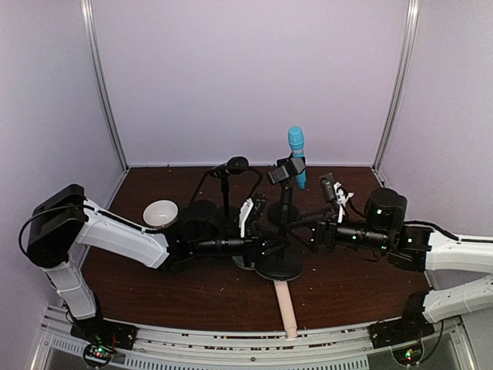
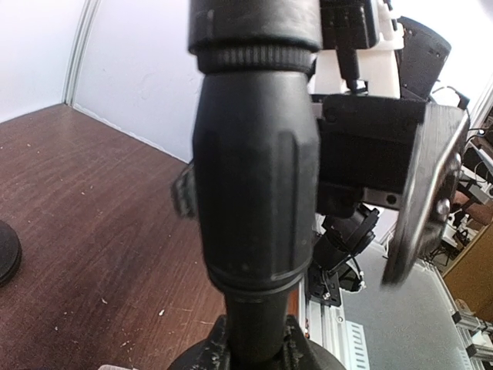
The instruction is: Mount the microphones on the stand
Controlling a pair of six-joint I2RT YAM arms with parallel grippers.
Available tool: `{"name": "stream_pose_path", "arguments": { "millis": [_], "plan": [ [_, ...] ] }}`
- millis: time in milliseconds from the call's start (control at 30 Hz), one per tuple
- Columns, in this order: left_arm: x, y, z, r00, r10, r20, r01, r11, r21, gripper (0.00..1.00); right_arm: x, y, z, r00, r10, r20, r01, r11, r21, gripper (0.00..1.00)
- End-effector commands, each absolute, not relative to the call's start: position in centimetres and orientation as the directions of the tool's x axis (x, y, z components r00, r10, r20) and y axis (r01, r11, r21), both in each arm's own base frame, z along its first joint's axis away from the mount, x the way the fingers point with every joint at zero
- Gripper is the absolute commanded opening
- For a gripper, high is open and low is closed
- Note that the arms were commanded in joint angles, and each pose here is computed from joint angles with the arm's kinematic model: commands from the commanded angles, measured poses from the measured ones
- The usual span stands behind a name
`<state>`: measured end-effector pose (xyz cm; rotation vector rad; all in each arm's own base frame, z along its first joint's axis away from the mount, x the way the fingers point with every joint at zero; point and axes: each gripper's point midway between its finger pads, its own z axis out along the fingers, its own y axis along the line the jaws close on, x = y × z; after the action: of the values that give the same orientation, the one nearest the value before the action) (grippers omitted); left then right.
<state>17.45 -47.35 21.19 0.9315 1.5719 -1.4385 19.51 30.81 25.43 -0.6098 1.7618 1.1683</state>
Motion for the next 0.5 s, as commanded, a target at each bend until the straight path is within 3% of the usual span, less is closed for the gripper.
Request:
{"name": "stream_pose_path", "arguments": {
  "millis": [0, 200, 467],
  "plan": [
    [17.8, -47.8, 26.6, -0.327, -0.099, -0.94, 0.942, 0.043, -0.333, 0.0, 19.7, 32.3, 26.8, -0.431, 0.06, -0.9, -0.821, 0.389, 0.418, 0.79],
    [18.0, -48.9, 25.9, -0.36, -0.074, -0.93, 0.931, 0.034, -0.363, 0.0, 19.7, 32.8, 27.6, -0.388, 0.061, -0.919, -0.848, 0.367, 0.383, 0.8],
    [19.1, -49.1, 25.5, -0.385, -0.058, -0.921, 0.915, 0.101, -0.39, 0.0, 16.3, 31.4, 27.6, -0.381, 0.019, -0.924, -0.884, 0.285, 0.37, 0.74]
  ]
}}
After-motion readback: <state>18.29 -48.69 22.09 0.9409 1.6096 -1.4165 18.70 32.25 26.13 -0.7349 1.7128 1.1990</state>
